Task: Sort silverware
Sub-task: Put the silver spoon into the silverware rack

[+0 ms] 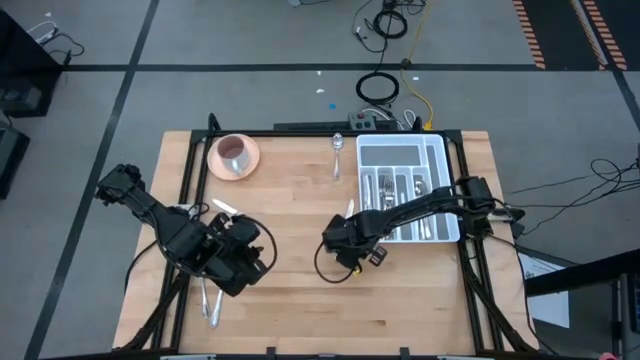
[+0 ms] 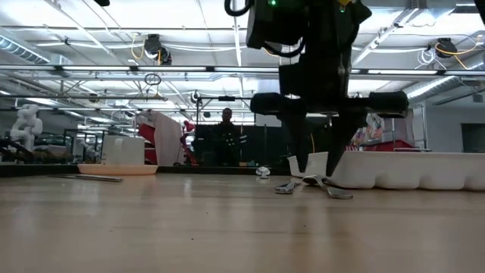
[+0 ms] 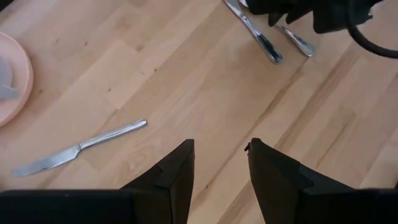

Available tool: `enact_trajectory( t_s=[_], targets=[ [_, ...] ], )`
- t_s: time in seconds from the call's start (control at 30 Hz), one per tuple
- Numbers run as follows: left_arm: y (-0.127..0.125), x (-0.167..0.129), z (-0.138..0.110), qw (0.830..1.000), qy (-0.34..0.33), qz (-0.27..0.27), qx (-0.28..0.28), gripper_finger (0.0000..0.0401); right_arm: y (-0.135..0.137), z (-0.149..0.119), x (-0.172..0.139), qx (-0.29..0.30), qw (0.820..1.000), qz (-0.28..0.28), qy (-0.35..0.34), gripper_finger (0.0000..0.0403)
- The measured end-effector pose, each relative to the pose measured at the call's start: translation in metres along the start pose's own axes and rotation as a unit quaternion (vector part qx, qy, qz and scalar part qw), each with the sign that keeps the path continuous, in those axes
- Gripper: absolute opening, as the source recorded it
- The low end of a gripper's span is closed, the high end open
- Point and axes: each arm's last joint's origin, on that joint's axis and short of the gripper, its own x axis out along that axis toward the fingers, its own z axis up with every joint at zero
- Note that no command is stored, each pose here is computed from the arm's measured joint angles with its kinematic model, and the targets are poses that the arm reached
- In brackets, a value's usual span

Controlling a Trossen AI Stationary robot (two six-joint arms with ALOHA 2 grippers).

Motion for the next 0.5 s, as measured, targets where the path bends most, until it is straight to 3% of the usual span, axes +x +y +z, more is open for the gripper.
enact_trajectory(
  t_s=[0.3, 0.5],
  targets=[
    [-0.001, -0.001, -0.002, 1.0, -0.001, -0.002, 0.004, 0.0153, 0.004, -0.007, 0.014, -0.011, 1.0, 0.009, 0.008, 0.0148],
    [0.0, -0.001, -0.001, 1.0, -0.01, 0.001, 0.004, 0.0153, 0.015, -0.019, 0.032, -0.004, 1.0, 0.018, 0.014, 0.0113]
  ],
)
